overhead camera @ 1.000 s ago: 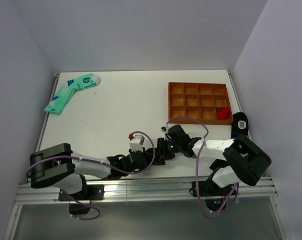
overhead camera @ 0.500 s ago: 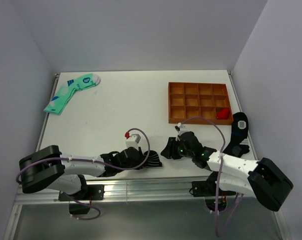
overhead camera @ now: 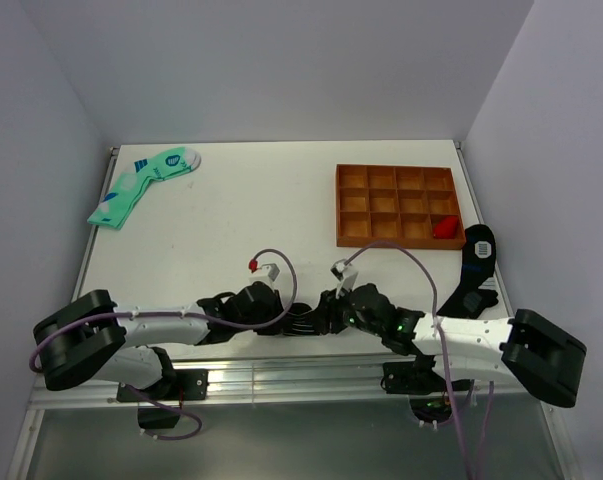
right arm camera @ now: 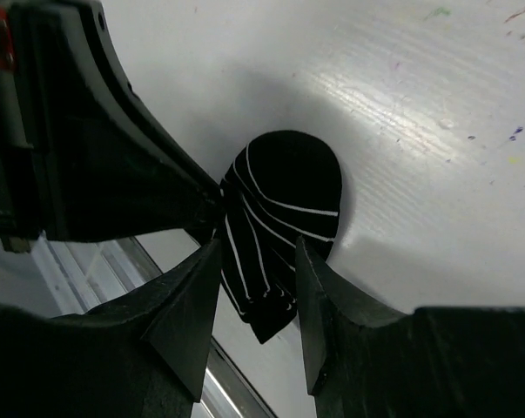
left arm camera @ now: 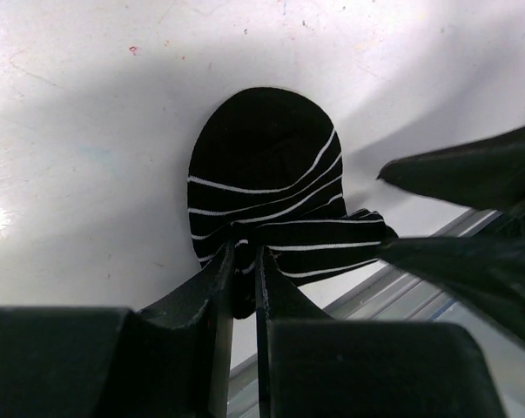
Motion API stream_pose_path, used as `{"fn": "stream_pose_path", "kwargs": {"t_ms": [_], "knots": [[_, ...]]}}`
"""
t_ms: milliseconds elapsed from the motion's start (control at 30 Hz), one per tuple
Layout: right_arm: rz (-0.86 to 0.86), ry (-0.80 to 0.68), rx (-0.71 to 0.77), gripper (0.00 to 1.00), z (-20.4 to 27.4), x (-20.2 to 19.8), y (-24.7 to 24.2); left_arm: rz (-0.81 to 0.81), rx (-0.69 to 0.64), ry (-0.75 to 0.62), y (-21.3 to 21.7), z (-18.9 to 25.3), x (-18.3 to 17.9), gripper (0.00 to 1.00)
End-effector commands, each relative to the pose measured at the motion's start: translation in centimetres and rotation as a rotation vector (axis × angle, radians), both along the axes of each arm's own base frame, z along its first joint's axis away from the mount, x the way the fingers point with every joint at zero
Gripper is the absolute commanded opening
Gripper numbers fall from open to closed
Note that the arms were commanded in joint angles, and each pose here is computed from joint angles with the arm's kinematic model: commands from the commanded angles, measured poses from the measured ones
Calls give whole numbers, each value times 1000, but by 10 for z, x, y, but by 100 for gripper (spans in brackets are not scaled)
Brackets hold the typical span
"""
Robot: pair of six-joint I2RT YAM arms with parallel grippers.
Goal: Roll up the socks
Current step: Roll the sock at the center of the board.
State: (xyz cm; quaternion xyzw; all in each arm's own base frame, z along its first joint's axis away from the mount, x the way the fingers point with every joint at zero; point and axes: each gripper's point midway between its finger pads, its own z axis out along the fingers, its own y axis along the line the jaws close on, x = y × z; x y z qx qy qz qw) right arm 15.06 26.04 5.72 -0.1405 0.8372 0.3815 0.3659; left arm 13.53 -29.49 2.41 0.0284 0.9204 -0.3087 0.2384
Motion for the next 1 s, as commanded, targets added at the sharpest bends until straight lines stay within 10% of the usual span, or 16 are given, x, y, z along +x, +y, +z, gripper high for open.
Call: {"fn": "stream_pose_path", "kwargs": {"t_ms": [0, 967], "knots": [[-27, -117, 22, 47, 21, 13, 16, -61, 211, 140, 46, -38, -28, 0], [238, -207, -25, 46, 15, -34, 50, -141, 142, 301, 41, -32, -22, 0]]}}
